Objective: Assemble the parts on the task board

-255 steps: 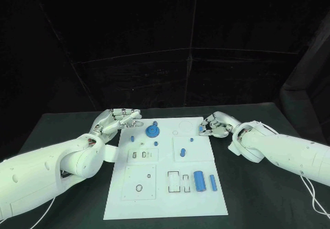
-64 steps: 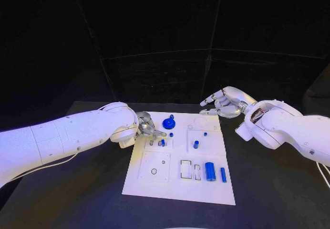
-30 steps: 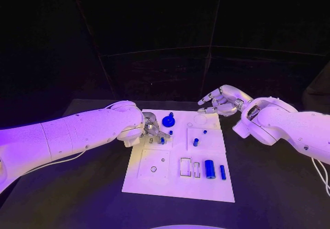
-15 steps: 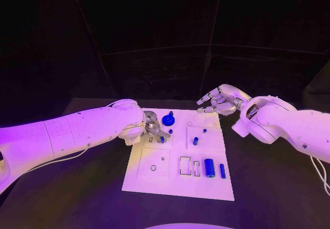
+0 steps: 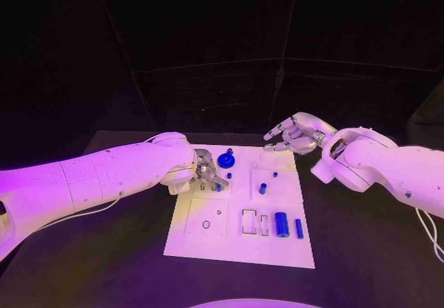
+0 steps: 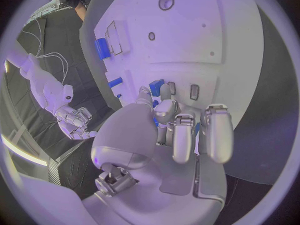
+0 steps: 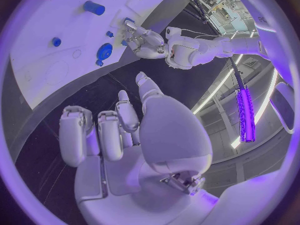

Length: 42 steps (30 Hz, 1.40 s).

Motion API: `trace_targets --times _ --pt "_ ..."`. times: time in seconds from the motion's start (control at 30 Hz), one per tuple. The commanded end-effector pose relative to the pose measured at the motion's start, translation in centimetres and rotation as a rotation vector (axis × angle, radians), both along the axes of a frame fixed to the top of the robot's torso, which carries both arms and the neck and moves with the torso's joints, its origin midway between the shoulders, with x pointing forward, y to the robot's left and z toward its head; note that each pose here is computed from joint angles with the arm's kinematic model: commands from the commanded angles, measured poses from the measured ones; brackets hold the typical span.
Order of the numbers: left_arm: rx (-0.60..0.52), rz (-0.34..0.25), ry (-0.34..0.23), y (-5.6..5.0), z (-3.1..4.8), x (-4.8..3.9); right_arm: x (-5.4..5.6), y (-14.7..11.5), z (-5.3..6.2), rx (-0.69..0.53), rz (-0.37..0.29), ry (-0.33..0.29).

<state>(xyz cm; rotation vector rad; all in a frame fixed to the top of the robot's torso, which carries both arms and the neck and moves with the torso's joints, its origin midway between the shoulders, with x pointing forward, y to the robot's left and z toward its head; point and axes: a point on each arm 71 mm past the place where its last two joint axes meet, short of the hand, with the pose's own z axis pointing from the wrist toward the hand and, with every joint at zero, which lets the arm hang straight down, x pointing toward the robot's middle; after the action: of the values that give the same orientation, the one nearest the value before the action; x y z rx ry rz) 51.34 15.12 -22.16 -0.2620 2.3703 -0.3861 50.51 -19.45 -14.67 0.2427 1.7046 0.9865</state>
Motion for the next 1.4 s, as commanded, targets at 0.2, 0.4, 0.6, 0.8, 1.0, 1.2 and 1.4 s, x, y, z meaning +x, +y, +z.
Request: trace_targets --times 0.2,0.4,0.6,0.8,1.0,1.2,1.4 --pt "-0.005 -0.006 0.0 -0.2 0.12 0.05 0.0 0.2 0.1 -0.001 0.013 0.003" --pt "-0.022 -0.005 -0.011 -0.3 0.21 0.1 0.0 0.2 0.0 -0.003 0.018 0.007" --pt "-0.039 -0.004 -0.015 -0.3 0.26 0.08 0.0 0.3 0.0 -0.006 0.028 0.013" --pt "-0.06 0.002 -0.008 0.0 0.3 -0.1 0.0 0.3 0.0 -0.008 0.032 0.017" --pt "-0.091 0.021 -0.035 0.3 0.54 -0.29 0.0 0.2 -0.1 -0.008 0.033 0.016" --pt "-0.104 0.029 -0.06 0.5 0.76 -0.6 0.0 0.2 -0.1 -0.008 0.033 0.016" --pt "-0.089 0.03 -0.086 0.8 0.9 -0.84 0.0 0.1 -0.1 -0.008 0.034 0.016"
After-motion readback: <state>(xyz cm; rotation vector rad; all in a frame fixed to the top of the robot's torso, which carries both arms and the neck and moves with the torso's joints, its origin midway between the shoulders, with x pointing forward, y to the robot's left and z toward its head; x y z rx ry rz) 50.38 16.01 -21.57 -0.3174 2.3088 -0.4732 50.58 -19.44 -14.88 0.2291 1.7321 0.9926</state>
